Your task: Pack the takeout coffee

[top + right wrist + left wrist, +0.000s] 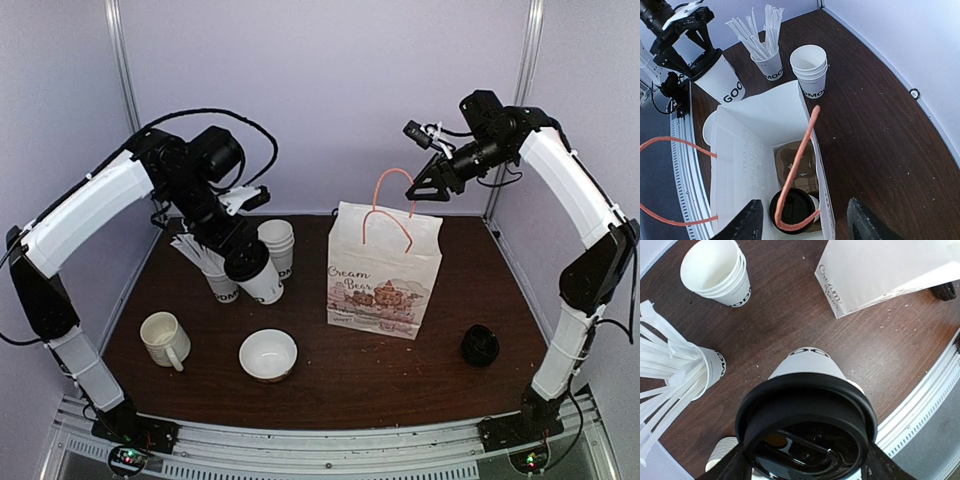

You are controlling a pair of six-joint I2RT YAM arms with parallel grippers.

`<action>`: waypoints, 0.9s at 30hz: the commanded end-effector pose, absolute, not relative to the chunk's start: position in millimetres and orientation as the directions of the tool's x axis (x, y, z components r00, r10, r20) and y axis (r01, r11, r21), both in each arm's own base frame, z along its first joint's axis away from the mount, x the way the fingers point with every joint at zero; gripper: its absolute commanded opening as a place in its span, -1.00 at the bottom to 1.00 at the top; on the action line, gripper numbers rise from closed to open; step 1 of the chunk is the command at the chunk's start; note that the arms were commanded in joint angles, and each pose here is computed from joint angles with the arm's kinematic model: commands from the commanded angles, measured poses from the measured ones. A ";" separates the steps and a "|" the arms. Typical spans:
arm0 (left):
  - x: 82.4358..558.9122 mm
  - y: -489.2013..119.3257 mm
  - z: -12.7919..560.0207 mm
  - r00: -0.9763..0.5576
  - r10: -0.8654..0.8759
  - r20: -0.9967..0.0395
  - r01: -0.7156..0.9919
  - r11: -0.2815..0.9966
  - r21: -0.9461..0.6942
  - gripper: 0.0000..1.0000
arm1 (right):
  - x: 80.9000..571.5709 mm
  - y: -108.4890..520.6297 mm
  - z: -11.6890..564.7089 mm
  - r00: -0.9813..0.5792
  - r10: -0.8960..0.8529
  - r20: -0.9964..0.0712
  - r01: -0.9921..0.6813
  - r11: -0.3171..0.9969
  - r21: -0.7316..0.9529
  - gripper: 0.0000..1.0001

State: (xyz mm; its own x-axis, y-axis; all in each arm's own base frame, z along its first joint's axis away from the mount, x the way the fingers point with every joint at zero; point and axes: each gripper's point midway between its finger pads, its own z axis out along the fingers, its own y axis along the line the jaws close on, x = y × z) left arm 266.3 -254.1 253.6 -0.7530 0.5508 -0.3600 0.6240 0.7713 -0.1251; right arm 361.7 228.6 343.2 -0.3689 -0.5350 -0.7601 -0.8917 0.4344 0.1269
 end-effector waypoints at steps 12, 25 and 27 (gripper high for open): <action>263.4 -277.3 367.9 -0.545 0.507 -0.667 0.732 0.677 -0.084 0.24 | 361.1 237.7 374.1 -0.282 -0.518 -0.808 -0.911 0.409 0.055 -0.95; 220.2 -343.3 448.7 -0.115 0.502 -0.857 0.899 0.420 0.125 0.23 | 258.9 278.9 373.2 -0.150 -0.599 -0.787 -0.981 0.189 0.043 -1.00; 200.1 -356.1 444.3 -0.031 0.533 -0.846 0.930 0.325 0.171 0.24 | 250.0 282.1 374.4 -0.147 -0.594 -0.791 -0.984 0.171 0.054 -1.00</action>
